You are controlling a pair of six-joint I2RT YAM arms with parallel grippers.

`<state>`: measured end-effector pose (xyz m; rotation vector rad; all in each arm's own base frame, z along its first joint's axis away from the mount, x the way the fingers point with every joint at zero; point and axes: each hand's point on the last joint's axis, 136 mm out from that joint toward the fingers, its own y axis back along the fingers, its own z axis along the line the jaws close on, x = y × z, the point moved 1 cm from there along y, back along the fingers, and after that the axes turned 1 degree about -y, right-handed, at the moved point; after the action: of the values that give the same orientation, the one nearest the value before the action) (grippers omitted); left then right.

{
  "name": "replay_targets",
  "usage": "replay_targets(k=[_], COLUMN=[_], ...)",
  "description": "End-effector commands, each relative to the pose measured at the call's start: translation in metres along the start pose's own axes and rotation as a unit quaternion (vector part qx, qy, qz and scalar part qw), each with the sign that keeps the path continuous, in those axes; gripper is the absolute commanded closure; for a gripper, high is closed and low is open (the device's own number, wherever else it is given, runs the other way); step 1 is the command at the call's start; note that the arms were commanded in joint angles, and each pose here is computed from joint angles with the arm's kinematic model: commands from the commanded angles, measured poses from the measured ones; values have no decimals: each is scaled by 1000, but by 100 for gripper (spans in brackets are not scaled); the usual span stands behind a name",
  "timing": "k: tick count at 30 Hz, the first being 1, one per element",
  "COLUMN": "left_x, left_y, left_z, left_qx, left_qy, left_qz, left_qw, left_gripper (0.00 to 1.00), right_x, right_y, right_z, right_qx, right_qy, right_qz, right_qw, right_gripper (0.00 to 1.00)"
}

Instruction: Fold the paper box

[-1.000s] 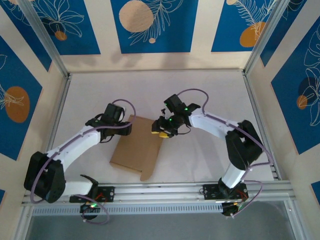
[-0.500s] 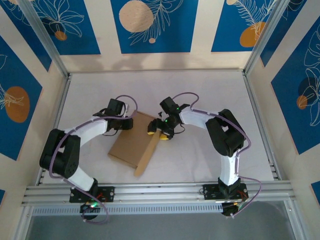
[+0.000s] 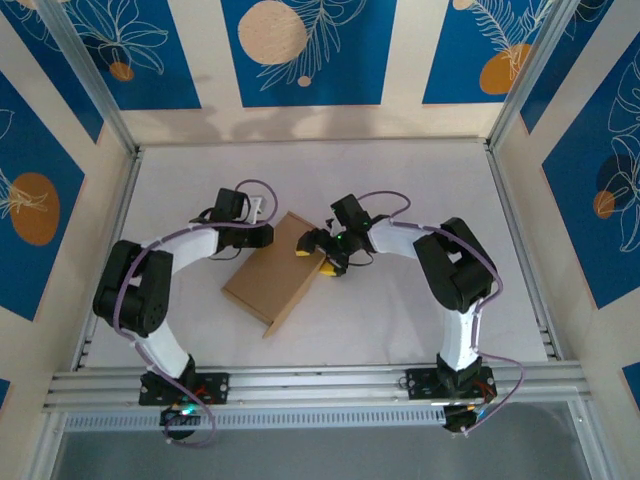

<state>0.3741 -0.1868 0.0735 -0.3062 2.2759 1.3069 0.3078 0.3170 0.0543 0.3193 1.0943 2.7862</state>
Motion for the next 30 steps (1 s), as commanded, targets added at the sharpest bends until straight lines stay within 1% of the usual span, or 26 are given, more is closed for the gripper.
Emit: replay_targets(k=[1, 5, 8, 11, 14, 20, 22, 26, 30], left_x=[68, 73, 75, 75, 75, 72, 70, 70, 69], left_y=[-5, -3, -3, -2, -2, -1, -1, -3, -6], left_z=[-72, -75, -80, -86, -91, -96, -99, -107, -111], left_qx=[182, 196, 208, 217, 222, 231, 233, 241, 234], left_qy=[25, 30, 33, 29, 28, 30, 32, 31, 25], left_qz=[141, 151, 160, 164, 171, 168, 162, 163, 163], left_qw=[973, 968, 964, 962, 960, 958, 958, 956, 958], left_gripper=[82, 77, 75, 70, 65, 59, 58, 52, 49], right_x=[-6, -2, 3, 11, 18, 25, 26, 26, 27], right_y=[6, 40, 64, 83, 99, 112, 111, 108, 107], right_z=[56, 70, 77, 86, 95, 105, 109, 119, 136], right_qx=[-127, -170, -179, -174, -184, -190, -186, -190, -194], right_qy=[47, 55, 70, 92, 104, 108, 110, 112, 119], right_qz=[-38, -84, -119, -145, -164, -175, -170, -166, -164], right_qw=[990, 980, 974, 970, 964, 960, 962, 961, 960], right_gripper=[14, 15, 15, 15, 15, 15, 15, 15, 16])
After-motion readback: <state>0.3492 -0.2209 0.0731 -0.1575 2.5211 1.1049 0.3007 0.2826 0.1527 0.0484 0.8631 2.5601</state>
